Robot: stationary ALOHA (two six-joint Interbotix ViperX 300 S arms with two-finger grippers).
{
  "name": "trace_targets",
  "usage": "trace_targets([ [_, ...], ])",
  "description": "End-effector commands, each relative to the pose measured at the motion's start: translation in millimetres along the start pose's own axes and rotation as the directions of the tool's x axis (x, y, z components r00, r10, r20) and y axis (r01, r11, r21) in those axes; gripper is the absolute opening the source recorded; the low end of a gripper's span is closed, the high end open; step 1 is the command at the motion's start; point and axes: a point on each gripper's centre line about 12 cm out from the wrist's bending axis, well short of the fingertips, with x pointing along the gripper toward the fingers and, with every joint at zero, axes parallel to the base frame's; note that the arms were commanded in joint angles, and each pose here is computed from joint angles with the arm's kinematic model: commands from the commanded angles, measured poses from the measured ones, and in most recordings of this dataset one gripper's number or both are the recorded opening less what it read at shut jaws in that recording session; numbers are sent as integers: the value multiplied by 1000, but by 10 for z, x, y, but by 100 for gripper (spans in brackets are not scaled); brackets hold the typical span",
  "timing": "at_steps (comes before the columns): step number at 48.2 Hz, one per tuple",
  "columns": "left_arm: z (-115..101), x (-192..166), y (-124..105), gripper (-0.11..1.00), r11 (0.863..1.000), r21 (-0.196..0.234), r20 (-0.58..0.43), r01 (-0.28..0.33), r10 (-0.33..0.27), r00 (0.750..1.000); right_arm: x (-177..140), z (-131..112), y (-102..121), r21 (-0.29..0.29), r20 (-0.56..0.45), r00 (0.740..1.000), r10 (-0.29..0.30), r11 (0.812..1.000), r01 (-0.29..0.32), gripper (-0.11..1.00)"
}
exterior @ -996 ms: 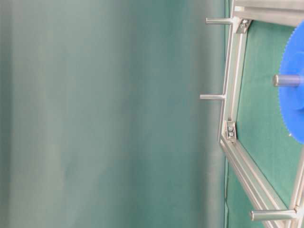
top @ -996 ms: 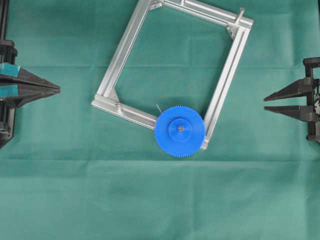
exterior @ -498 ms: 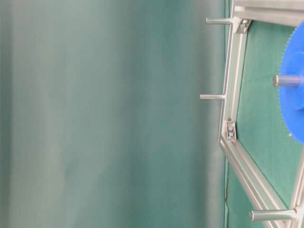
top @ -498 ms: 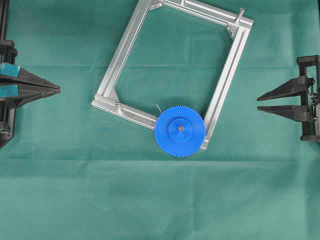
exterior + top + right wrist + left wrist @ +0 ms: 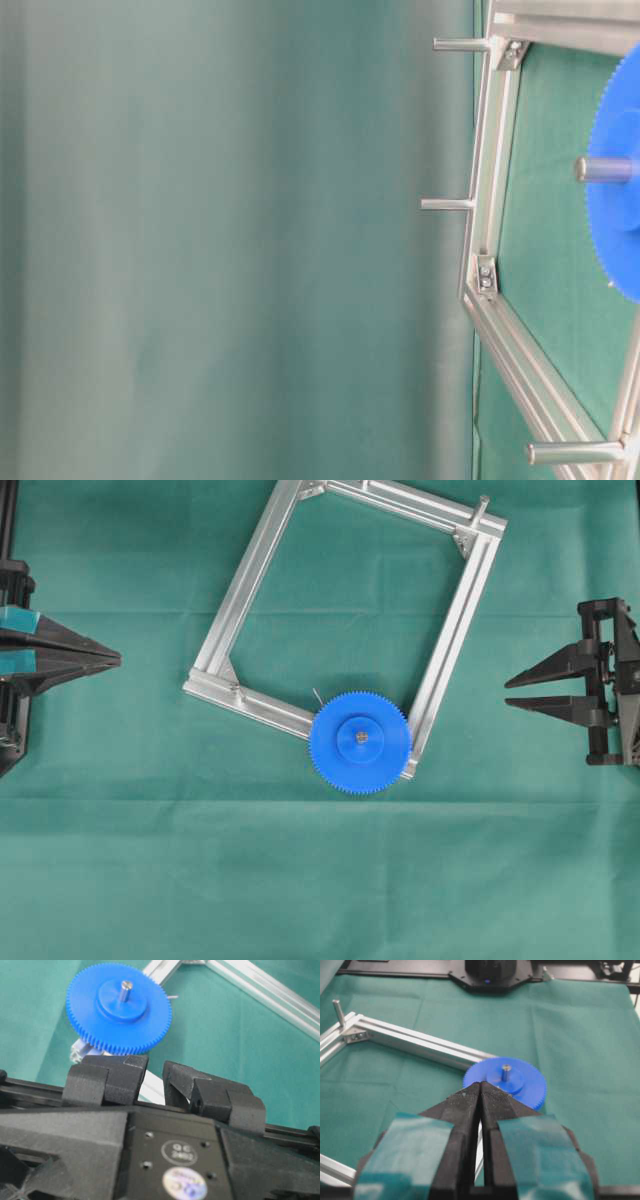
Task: Find the location of the shaft and insert the gear.
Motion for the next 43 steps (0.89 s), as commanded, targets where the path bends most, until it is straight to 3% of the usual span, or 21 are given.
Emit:
trace_targets([
  [1,51,14,2,1,1000,-2,8,-1,1,1000,-1,52,1,0,14,1000,1,1000,-1,26],
  [43,51,14,5,1,1000,-2,8,-3,3,1000,2,45,0,0,8,1000,-1,1000,1,26],
])
